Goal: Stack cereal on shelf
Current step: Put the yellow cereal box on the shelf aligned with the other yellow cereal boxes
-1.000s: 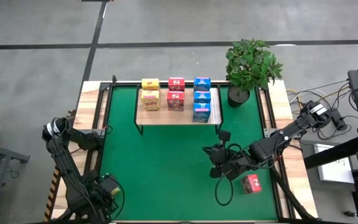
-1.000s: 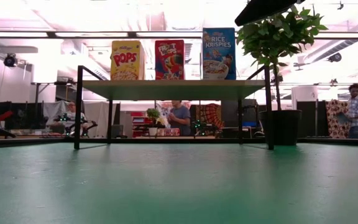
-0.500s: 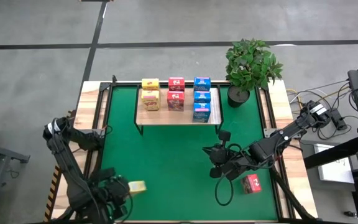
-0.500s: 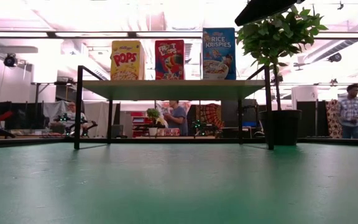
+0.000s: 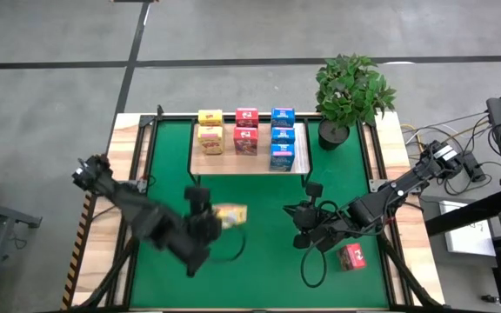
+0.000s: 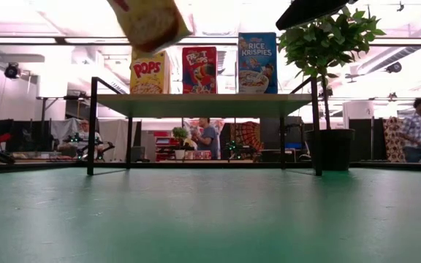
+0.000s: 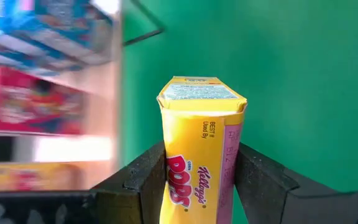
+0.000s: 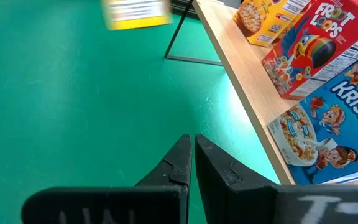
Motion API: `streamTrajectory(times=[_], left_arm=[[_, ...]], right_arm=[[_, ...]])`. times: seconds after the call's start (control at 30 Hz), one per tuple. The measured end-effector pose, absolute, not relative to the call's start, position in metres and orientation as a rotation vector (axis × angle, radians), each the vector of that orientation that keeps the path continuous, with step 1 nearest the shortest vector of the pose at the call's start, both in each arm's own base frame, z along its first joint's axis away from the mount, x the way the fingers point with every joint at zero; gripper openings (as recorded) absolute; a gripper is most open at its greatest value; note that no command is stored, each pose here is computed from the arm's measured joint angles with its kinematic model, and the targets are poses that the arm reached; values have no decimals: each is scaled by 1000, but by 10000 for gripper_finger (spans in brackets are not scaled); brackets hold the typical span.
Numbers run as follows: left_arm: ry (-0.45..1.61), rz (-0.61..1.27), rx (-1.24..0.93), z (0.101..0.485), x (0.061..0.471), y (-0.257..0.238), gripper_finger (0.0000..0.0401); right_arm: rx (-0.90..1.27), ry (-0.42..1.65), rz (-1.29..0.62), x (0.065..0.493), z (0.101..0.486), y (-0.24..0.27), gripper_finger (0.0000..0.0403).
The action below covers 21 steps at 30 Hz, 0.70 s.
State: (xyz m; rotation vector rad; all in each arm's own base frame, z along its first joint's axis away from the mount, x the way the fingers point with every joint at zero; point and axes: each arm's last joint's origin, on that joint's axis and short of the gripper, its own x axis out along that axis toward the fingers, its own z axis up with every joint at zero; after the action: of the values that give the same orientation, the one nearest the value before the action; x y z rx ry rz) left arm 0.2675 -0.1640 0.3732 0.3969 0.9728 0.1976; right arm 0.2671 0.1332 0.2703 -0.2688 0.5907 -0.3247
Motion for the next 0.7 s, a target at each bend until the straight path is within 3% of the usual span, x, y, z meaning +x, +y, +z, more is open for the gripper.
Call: streamTrajectory(times=[0.17, 0.37, 0.7], left_arm=[[1114, 258, 489, 397, 275, -106, 155], [1195, 149, 354, 411, 285, -48, 155], [1319, 143, 269, 397, 290, 23, 155]], right_arm=[[-267, 588, -324, 267, 271, 133, 11], [-263, 583, -324, 268, 271, 134, 11], [-251, 568, -324, 269, 272, 134, 11]])
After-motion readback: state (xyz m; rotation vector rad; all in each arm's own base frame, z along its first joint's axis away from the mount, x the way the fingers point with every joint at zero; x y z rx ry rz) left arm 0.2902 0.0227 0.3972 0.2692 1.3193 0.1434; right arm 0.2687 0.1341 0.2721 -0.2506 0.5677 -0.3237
